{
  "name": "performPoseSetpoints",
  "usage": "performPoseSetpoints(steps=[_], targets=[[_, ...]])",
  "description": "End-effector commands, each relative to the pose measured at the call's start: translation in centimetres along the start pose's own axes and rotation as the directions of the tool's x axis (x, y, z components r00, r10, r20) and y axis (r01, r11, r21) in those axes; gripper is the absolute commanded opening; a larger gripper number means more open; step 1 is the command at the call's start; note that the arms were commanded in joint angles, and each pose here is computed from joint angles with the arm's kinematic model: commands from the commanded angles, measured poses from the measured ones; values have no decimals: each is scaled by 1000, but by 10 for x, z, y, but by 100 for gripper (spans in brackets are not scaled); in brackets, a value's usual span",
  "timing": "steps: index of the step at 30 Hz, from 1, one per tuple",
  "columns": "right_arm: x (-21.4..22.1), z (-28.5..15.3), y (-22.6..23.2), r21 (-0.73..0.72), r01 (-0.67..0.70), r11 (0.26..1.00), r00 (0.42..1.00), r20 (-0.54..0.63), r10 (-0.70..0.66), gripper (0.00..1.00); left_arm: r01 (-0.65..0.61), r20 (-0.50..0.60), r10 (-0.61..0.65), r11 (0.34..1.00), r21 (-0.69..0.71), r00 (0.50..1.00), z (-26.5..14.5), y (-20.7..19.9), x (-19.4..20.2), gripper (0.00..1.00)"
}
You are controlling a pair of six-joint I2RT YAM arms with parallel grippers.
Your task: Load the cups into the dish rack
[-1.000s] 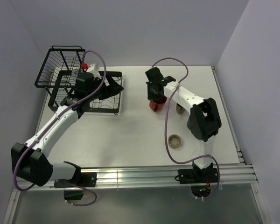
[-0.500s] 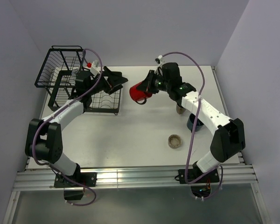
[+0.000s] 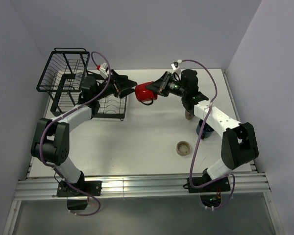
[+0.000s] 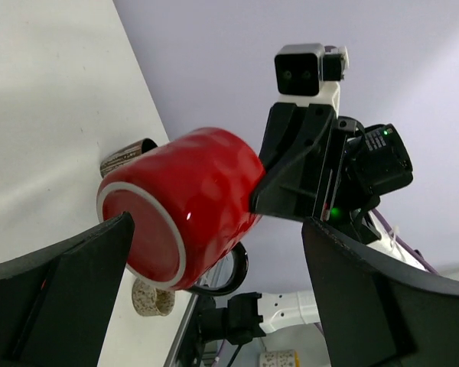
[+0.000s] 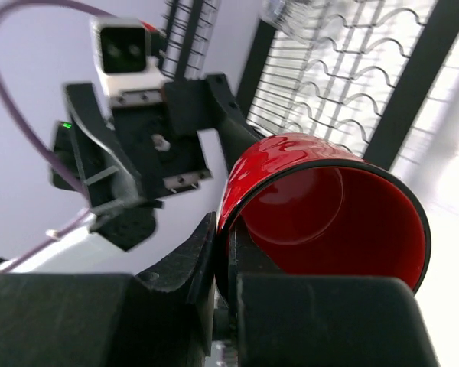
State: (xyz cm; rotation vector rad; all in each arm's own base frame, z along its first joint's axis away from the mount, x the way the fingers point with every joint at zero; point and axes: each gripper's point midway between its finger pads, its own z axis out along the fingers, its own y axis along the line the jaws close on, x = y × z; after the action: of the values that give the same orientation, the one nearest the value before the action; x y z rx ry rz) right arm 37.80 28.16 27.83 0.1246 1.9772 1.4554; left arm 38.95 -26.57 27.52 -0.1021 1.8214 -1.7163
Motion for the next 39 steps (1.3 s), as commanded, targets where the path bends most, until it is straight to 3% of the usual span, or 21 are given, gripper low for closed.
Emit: performPoseSetpoints(steps=[1,6,21,39], targets=[[-27,-22,72,-247,83,965,994,94,-61,0,-72,-44,76,993,91,996,5,-26,9,99],[-30,-20,77,-331,8,944,998,67,15,0,-103,-74,107,993,52,992,15,-24,14,99],[-33,-31,98,-482,-38,875,996,54,73,0,-79,-107,83,996,47,991,24,-15,19,99],[-31,-42,102,-491,-16,871,997,59,52,0,-83,-121,77,996,-43,990,29,18,21,99]])
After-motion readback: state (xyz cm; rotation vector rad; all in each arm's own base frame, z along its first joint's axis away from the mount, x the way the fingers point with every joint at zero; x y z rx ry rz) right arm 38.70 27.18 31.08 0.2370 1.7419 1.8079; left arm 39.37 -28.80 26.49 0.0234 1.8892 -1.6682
